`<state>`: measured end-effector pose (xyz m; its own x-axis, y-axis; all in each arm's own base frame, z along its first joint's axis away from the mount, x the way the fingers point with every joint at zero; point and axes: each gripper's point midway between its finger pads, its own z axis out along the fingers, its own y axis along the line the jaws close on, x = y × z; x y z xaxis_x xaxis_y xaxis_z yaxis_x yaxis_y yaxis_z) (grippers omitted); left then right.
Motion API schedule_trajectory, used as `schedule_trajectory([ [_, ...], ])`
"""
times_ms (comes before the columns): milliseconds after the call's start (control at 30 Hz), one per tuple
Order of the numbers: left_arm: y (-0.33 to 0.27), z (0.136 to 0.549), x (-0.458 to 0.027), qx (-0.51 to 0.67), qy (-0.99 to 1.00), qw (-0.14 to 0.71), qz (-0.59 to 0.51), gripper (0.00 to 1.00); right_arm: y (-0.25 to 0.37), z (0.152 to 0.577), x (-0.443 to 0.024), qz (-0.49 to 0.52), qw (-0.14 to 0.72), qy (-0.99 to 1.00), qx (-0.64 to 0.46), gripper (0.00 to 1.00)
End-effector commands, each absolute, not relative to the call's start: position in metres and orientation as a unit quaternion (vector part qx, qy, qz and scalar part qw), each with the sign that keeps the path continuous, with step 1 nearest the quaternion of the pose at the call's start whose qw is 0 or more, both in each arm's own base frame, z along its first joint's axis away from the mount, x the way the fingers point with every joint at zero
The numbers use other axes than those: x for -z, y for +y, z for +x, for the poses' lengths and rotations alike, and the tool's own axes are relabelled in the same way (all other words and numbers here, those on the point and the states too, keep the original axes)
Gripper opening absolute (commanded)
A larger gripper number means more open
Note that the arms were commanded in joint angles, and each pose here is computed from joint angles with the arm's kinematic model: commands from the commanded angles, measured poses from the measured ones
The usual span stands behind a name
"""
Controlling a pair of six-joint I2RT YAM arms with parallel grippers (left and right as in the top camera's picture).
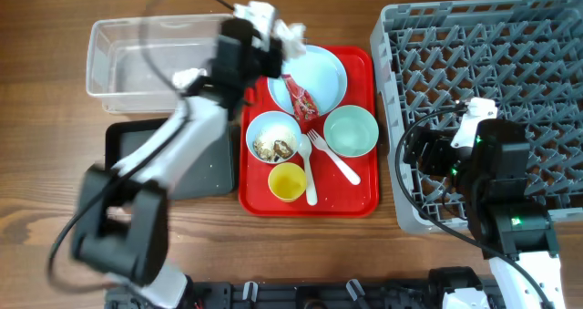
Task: Sort waste into correct bins and load items into the dishwasher rack
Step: 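Carry the tissue left and drop it into the clear bin, then return the left gripper to the plate and grasp the red wrapper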
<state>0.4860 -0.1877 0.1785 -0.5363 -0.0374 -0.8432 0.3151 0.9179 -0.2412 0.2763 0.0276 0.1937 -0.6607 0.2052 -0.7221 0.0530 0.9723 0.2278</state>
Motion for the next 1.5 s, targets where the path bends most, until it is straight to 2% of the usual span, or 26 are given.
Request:
schedule_trajectory([
  [0, -0.123, 0.484, -0.199, 0.152, 0.866, 0.475, 0.028, 0.04, 0.028, 0.279, -0.202, 0.065, 0.415, 0.903, -0.093, 1.00],
  [67, -0.089, 0.479, -0.185, 0.131, 0.886, 0.444, -0.004, 0.06, 0.028, 0.279, -0.202, 0.064, 0.414, 0.903, -0.093, 1.00],
  [100, -0.079, 0.477, -0.177, 0.125, 0.893, 0.432, -0.014, 0.11, 0.028, 0.279, -0.202, 0.062, 0.415, 0.903, -0.092, 1.00],
  [167, -0.065, 0.474, -0.161, 0.116, 0.905, 0.408, -0.028, 0.16, 0.028, 0.279, -0.202, 0.062, 0.415, 0.903, -0.092, 1.00],
  [200, -0.063, 0.473, -0.155, 0.114, 0.909, 0.399, -0.031, 0.34, 0.028, 0.279, -0.202, 0.062, 0.415, 0.903, -0.092, 1.00],
  [233, -0.063, 0.472, -0.153, 0.114, 0.910, 0.396, -0.031, 0.42, 0.028, 0.279, -0.202, 0.062, 0.415, 0.903, -0.092, 1.00],
  [367, -0.101, 0.470, -0.160, 0.149, 0.903, 0.402, 0.008, 0.45, 0.028, 0.279, -0.202, 0.062, 0.415, 0.903, -0.092, 1.00],
  [433, -0.132, 0.464, -0.162, 0.163, 0.901, 0.401, 0.038, 0.58, 0.028, 0.279, -0.202, 0.062, 0.415, 0.903, -0.092, 1.00],
  [533, -0.170, 0.454, -0.162, 0.183, 0.901, 0.390, 0.054, 0.67, 0.028, 0.279, -0.203, 0.061, 0.415, 0.903, -0.092, 1.00],
  [633, -0.190, 0.453, -0.169, 0.201, 0.917, 0.344, 0.019, 0.66, 0.028, 0.279, -0.203, 0.062, 0.416, 0.903, -0.092, 1.00],
  [700, -0.201, 0.458, -0.182, 0.213, 0.929, 0.303, 0.024, 0.70, 0.028, 0.279, -0.203, 0.061, 0.416, 0.903, -0.092, 1.00],
  [800, -0.213, 0.460, -0.179, 0.218, 0.940, 0.260, 0.031, 0.70, 0.028, 0.279, -0.203, 0.061, 0.416, 0.903, -0.092, 1.00],
  [1167, -0.255, 0.440, -0.059, 0.185, 0.971, 0.139, 0.060, 0.74, 0.028, 0.279, -0.203, 0.062, 0.416, 0.903, -0.092, 1.00],
  [1467, -0.250, 0.443, -0.022, 0.155, 0.978, 0.124, 0.055, 0.74, 0.028, 0.279, -0.203, 0.062, 0.416, 0.903, -0.092, 1.00],
])
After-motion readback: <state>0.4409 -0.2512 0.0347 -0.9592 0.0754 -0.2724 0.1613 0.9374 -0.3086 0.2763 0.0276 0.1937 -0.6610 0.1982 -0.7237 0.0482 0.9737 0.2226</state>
